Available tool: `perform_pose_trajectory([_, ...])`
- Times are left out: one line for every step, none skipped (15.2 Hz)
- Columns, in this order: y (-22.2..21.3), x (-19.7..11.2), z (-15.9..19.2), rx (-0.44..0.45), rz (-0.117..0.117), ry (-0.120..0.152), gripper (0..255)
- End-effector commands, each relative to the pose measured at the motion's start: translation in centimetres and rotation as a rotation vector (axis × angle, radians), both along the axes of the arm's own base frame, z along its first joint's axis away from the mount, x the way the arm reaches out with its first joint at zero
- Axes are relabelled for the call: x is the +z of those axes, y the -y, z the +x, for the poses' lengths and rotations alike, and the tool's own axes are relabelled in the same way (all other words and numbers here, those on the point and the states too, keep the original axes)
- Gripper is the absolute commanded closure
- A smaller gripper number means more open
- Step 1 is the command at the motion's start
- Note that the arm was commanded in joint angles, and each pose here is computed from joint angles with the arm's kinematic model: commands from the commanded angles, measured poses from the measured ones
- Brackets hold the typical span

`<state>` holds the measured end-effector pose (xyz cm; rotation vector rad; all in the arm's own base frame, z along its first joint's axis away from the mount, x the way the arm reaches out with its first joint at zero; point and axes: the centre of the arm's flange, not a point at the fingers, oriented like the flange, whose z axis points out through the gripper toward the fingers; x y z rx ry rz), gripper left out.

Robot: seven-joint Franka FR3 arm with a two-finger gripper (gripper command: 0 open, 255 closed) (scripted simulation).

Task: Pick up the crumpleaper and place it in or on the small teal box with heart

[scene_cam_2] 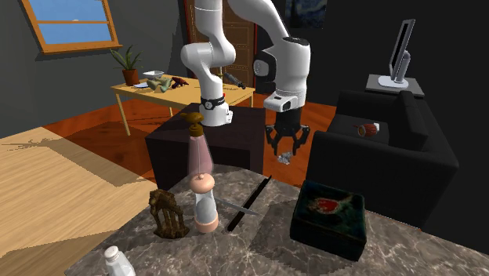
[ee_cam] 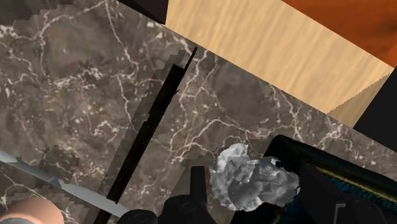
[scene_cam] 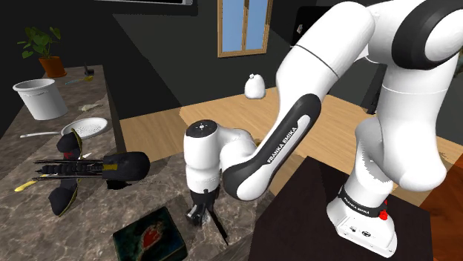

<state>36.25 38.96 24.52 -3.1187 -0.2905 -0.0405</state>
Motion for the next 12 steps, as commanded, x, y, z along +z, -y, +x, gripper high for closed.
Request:
perform_pose_trajectory([0.0, 1.0, 0.0, 0.0, 0.0, 0.0, 255])
perform_pose_trajectory([0.0, 1.5, 0.0, 0.0, 0.0, 0.0, 255])
perform_pose_trajectory([0.0, 1.9, 0.0, 0.0, 0.0, 0.0, 255])
perform_pose_trajectory([-1.1, 1.8, 0.8, 0.0, 0.0, 0.0, 255])
perform_pose_trajectory([-2.1, 1.8, 1.6, 0.0, 0.0, 0.0, 255])
perform_pose_trajectory([-3.1, 1.7, 2.4, 0.0, 0.0, 0.0, 255])
perform_pose_trajectory([-4.2, 1.7, 3.2, 0.0, 0.0, 0.0, 255])
perform_pose_trajectory([-5.2, 1.6, 4.0, 0.0, 0.0, 0.0, 255])
perform_pose_trajectory([-6.3, 1.5, 4.8, 0.0, 0.0, 0.0, 255])
perform_pose_trajectory([-7.3, 1.5, 5.6, 0.0, 0.0, 0.0, 255])
perform_pose_trajectory([-8.3, 1.4, 6.4, 0.0, 0.0, 0.0, 255])
perform_pose_trajectory([-9.4, 1.4, 7.2, 0.0, 0.0, 0.0, 255])
